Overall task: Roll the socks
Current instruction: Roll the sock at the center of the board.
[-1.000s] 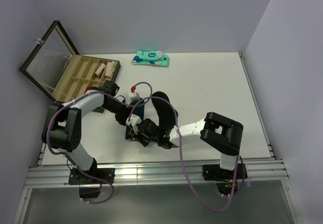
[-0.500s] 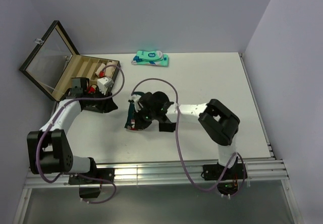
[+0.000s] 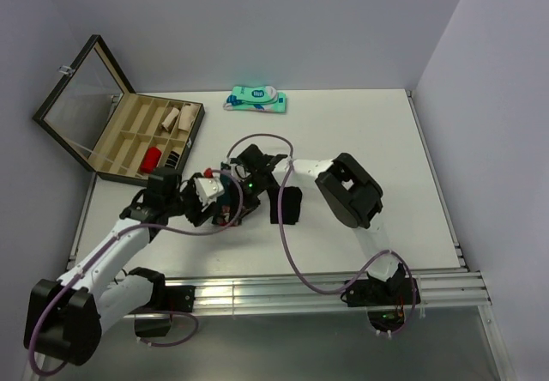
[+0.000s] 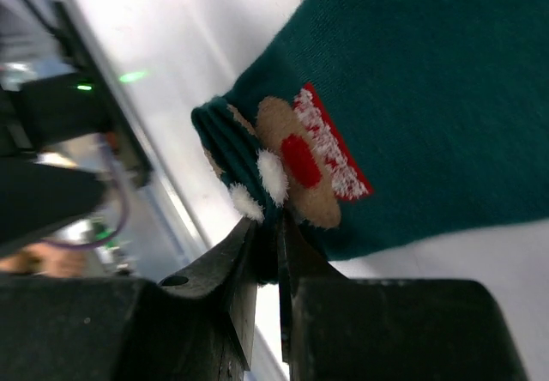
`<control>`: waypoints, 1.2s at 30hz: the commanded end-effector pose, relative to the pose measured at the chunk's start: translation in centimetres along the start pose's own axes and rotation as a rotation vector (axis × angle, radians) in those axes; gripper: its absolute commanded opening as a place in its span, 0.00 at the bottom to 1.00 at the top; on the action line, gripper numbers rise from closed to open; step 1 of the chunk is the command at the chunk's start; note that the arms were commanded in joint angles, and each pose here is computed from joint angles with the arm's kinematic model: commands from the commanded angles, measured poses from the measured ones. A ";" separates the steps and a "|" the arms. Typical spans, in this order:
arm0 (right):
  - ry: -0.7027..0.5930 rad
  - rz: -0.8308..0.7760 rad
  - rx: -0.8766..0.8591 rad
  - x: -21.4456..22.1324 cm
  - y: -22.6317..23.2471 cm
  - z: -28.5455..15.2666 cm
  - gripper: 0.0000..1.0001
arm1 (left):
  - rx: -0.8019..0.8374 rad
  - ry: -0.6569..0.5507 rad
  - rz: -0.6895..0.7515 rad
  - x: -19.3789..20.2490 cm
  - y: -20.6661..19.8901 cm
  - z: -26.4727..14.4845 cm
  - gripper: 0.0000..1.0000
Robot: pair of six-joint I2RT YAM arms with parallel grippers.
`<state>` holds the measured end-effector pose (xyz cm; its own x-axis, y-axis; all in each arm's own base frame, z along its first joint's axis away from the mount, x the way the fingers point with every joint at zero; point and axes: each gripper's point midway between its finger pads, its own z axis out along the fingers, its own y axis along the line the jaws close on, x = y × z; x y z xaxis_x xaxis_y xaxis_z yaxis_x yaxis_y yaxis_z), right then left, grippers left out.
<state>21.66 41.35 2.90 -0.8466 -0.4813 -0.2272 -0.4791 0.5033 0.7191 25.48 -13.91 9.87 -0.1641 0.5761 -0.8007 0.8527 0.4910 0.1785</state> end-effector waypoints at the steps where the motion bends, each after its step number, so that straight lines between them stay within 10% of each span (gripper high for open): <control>1: 0.030 0.107 -0.127 -0.1 0.9 -1.0 0.01 | -0.091 -0.046 0.174 -1.3 0.8 0.1 0.67; 36: 0.139 0.369 -0.164 1.1 -2.8 -1.2 0.02 | -0.042 -0.033 0.590 2.2 -6.6 5.5 0.66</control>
<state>22.22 39.28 2.15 -0.9087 -0.4090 0.0830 -0.1454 0.4968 0.8556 21.46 -19.09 3.46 0.3116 0.7427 -0.5927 0.8053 0.1247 0.5797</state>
